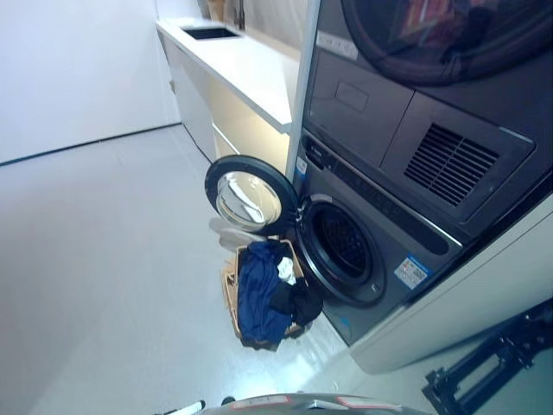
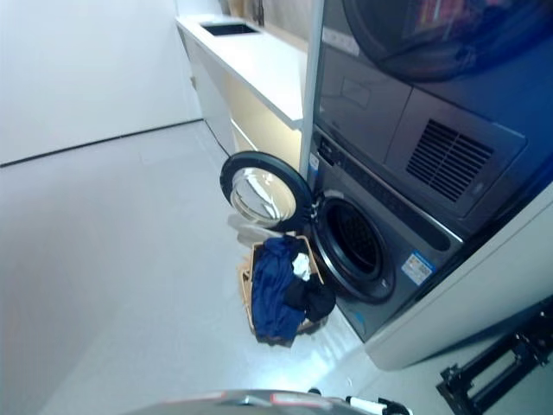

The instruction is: Put the clothes in the basket into the washing machine.

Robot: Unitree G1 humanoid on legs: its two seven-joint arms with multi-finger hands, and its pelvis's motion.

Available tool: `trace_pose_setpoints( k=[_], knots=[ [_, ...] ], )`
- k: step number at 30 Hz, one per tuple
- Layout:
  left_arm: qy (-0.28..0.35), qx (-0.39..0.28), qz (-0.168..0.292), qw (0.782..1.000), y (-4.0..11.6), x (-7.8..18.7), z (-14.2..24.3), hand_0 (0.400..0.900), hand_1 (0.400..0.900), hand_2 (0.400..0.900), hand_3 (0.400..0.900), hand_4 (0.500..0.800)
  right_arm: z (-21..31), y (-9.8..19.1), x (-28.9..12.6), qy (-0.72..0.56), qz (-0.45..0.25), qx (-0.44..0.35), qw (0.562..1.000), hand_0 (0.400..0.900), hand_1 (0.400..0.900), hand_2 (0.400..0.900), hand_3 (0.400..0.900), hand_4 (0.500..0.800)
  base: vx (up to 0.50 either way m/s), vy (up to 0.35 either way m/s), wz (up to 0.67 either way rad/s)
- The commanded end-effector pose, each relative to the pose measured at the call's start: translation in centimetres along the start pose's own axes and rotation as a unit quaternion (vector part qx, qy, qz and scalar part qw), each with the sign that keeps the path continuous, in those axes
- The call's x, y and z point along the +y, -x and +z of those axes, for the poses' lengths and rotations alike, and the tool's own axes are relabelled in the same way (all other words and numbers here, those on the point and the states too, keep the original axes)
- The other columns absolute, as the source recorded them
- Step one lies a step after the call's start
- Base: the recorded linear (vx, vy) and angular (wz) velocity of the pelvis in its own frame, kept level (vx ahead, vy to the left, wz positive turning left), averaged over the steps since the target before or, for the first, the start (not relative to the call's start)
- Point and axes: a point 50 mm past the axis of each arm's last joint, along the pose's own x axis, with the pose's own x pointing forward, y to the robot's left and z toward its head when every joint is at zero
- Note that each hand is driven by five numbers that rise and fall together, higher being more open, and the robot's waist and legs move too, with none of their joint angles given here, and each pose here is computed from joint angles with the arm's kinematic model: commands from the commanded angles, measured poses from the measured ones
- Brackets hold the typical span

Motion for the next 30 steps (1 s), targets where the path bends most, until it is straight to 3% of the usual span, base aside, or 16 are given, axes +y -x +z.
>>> trace_pose_setpoints(
  k=[1, 5, 13, 21, 30],
  knots=[
    [0.03, -0.034, -0.02, 0.999, 0.1, -2.2, 2.9, 0.9, 0.9, 0.9, 0.9, 0.8, 5.6, -0.1, -2.1, -0.032, -0.036, -0.08, 0.996, 0.9, 0.9, 0.9, 0.9, 0.8, 0.049, -0.262, 0.07],
    [0.054, -0.051, -0.027, 0.997, 0.2, -2.8, 3.8, 0.9, 0.9, 0.9, 0.9, 0.8, 7.0, 0.0, -2.9, -0.035, -0.049, -0.104, 0.993, 0.9, 0.9, 0.9, 0.9, 0.8, 0.062, -0.294, 0.07],
    [0.086, -0.045, -0.022, 0.995, 0.2, -2.9, 3.4, 0.9, 0.9, 0.9, 0.9, 0.8, 9.7, 0.4, -3.1, -0.041, -0.053, -0.142, 0.988, 0.9, 0.9, 0.9, 0.9, 0.8, 0.144, -0.026, -0.07],
    [0.078, -0.026, -0.011, 0.997, 0.1, -2.5, 2.0, 0.9, 0.9, 0.9, 0.9, 0.8, 9.9, 0.5, -2.5, -0.031, -0.044, -0.147, 0.988, 0.9, 0.9, 0.9, 0.9, 0.8, 0.377, 0.171, -0.33],
    [0.061, -0.099, 0.004, 0.993, 0.3, -0.8, 7.1, 0.9, 0.9, 0.9, 0.9, 0.8, 11.7, 1.2, 0.5, -0.059, 0.004, -0.182, 0.982, 0.9, 0.9, 0.9, 0.9, 0.8, 0.318, 0.304, -0.2]
  ],
)
